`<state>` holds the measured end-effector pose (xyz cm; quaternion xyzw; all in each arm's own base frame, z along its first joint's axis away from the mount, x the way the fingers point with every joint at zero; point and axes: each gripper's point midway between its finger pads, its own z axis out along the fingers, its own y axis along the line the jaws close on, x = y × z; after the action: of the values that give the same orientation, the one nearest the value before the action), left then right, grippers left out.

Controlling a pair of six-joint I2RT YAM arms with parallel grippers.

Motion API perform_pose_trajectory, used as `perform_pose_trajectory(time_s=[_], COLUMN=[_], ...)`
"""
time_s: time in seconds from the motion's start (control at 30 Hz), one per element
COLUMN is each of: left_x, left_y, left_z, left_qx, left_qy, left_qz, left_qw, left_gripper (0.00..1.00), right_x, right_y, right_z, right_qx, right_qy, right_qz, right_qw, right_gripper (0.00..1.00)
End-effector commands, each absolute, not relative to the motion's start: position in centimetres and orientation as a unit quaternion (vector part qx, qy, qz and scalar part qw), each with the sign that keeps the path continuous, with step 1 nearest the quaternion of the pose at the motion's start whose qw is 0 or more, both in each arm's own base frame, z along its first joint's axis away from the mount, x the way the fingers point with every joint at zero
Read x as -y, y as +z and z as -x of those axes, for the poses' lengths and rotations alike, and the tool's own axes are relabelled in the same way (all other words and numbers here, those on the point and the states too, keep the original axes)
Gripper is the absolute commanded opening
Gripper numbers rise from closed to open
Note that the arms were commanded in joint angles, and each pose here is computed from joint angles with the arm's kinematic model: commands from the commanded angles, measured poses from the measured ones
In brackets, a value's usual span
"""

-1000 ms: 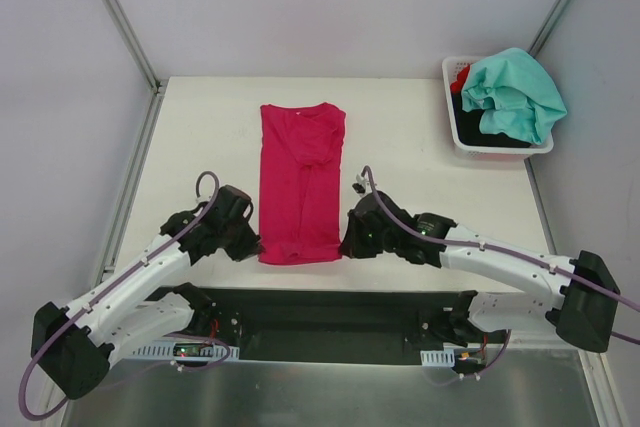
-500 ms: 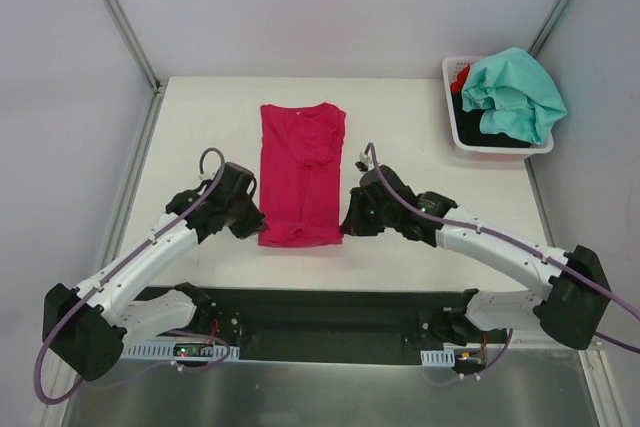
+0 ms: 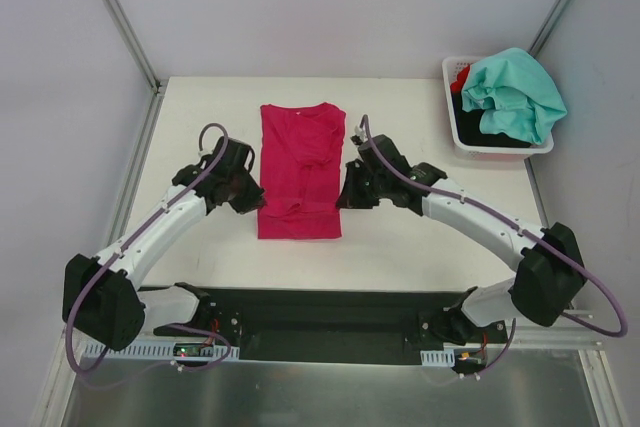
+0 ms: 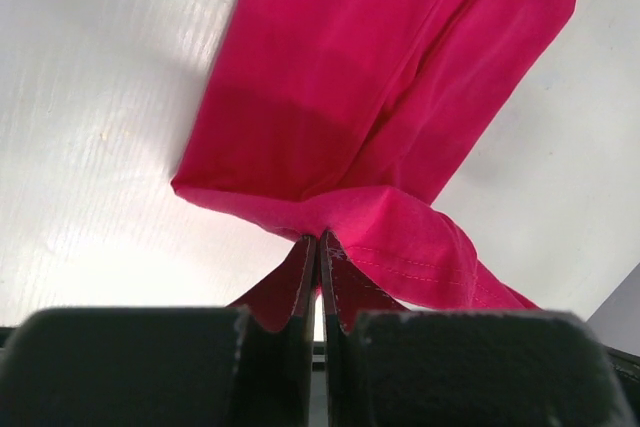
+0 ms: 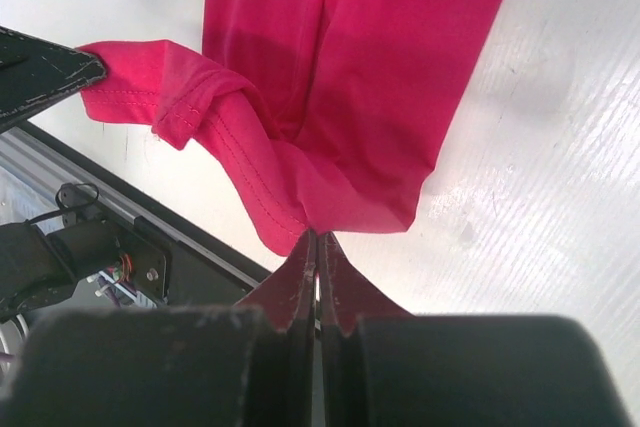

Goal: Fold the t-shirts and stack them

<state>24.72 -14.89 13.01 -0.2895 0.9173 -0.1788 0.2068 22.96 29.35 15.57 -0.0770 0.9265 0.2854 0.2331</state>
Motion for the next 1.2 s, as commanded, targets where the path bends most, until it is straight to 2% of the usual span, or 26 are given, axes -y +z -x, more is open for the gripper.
perform_pose_trajectory(time_s=[0.0,0.57,1.17], left_x=[15.7,16.0,16.0], left_y=[14.0,12.8,10.8], left_z=[-27.0,-33.0,-35.3], left_qx=[-0.916,-0.915,-0.915], left_qy=[-0.198,-0.2,-0.204], left_qz=[0.273,0.284,0.293], left_qw=[0.218,0.207,0.189], left_gripper=[0.0,0.0,0.0], right_x=[-29.8,-30.8,-30.6], right_y=[16.9,14.6,13.9], right_z=[-24.6,-29.8,-33.7], right_qx=[-0.919,-0.925,-0.927], right_qy=[0.299,0.309,0.31], right_qz=[0.092,0.085,0.076], right_qw=[0.238,0.205,0.196], right_gripper=[0.01,0.01,0.02])
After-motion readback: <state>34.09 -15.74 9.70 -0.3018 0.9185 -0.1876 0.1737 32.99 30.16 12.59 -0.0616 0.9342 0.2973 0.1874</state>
